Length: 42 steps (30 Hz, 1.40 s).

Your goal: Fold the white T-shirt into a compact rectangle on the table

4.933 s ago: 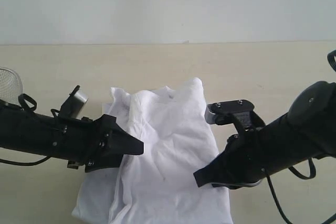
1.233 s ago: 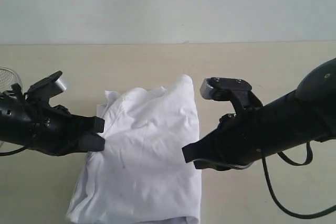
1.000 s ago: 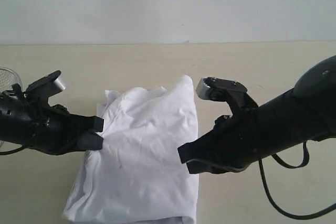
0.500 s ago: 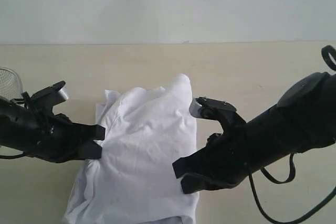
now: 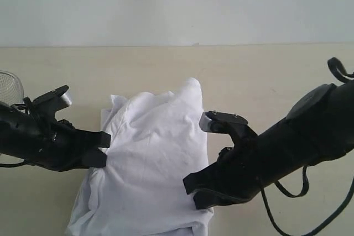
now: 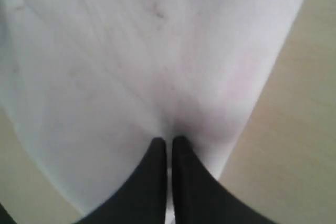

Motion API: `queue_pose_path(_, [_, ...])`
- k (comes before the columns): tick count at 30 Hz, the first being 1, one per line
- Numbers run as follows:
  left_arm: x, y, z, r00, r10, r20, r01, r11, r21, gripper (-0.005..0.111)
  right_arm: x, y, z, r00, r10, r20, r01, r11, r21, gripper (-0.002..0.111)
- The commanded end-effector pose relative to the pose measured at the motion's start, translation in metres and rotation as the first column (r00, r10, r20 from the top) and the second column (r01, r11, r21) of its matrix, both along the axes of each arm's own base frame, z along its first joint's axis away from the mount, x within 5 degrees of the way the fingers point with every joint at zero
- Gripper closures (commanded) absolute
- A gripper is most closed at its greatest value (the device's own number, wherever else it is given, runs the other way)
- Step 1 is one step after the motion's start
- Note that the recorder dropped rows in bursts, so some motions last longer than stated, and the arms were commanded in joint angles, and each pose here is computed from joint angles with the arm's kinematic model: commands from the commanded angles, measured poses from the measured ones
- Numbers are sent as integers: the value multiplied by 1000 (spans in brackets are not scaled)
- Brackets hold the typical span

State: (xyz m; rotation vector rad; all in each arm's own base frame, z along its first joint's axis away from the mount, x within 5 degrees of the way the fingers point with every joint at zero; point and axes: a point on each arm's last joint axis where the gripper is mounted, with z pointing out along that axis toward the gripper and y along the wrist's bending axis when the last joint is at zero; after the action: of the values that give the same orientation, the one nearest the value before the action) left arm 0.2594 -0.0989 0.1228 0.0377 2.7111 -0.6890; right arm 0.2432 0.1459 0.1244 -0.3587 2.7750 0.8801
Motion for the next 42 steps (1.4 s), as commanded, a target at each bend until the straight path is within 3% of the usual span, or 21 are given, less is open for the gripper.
queue_pose_path(1, [-2,0,-2,1000,1,-5,-1,1000,11,102,-7,4,31,999,19,43,-23,996,83,108])
queue_pose_path(10, [-1,0,-1,1000,3,-2,-3,1000,9,102,-27,-5,13,1000,2,-13,-1,1000,29,108])
queue_pose_path(15, [-1,0,-1,1000,1,-5,-1,1000,5,102,-37,11,-4,996,68,-59,-69,998,-7,108])
queue_pose_path(27, [-3,-3,-1,999,-32,-15,32,999,-15,102,-39,4,-10,993,85,-81,-93,990,-109,108])
queue_pose_path(42, [-4,-3,-1,998,-62,-13,62,998,-9,99,-21,14,46,991,50,124,-49,999,-10,108])
